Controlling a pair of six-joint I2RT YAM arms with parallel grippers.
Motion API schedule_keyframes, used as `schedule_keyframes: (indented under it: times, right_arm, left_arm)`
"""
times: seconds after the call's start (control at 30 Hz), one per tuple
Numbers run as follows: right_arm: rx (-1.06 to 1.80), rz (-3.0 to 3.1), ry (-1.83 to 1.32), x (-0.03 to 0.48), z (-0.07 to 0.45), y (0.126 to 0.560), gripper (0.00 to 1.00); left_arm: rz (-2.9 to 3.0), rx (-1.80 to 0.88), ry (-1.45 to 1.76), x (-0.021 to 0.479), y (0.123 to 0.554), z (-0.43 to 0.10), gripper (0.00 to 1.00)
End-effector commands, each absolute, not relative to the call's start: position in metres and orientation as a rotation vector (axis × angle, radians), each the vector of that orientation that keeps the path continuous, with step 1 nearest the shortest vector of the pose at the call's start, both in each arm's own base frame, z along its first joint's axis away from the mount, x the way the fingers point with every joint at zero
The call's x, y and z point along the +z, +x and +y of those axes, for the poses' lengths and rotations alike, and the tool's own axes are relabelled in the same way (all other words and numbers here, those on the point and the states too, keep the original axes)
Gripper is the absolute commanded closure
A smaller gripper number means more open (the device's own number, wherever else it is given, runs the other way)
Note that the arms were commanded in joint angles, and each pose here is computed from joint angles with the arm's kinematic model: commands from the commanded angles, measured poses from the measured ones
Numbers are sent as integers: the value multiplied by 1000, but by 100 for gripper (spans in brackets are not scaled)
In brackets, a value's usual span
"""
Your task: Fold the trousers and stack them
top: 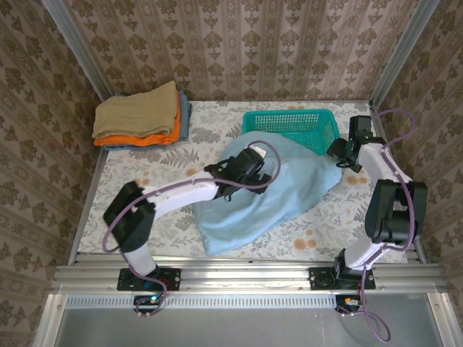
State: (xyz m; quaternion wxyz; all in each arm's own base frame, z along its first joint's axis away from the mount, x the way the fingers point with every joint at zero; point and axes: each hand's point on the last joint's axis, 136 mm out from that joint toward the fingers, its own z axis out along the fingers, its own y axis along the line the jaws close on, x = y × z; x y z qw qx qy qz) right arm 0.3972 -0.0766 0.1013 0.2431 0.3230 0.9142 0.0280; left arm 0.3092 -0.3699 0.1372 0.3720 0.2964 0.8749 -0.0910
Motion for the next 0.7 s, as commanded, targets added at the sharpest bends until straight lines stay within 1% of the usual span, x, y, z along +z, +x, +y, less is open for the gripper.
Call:
schedule_keyframes:
  times: [0.0,0.07,0.1,0.13,0.2,0.3,0.4,0.53,0.6,0.67]
  right_arm:
    - [239,2473,815,111,-66,423,26]
    - [272,2476,812,108,-63,428,34]
    - [274,2475,814,107,-63,430,45]
    - [278,2471,819,107,-63,432,56]
    - [281,2466,829,107,-64,434,76]
    - [255,2442,867,109,-69,434,99]
    - [212,2401,917,114,-77,432,100]
    - [137,2343,1011,119,-93,430,100]
    - [122,2312,1053,123,-100,431,100]
    - [87,2285,1091,126,-109,432,100]
  left_arm:
    - [2256,-86,904,116,317,-373,11]
    - [2257,-97,940,108,316,-380,30]
    - [2257,-95,946,106,316,-380,46]
    - [2253,-94,951,105,316,-380,68]
    - [2241,-85,944,109,316,-377,99]
    - [2205,-59,924,126,317,-368,100]
    - [2153,-21,864,151,319,-350,100]
    - [2081,-71,804,199,308,-328,100]
    - [2069,-87,807,213,300,-315,100]
    - [2084,-78,804,217,291,-296,100]
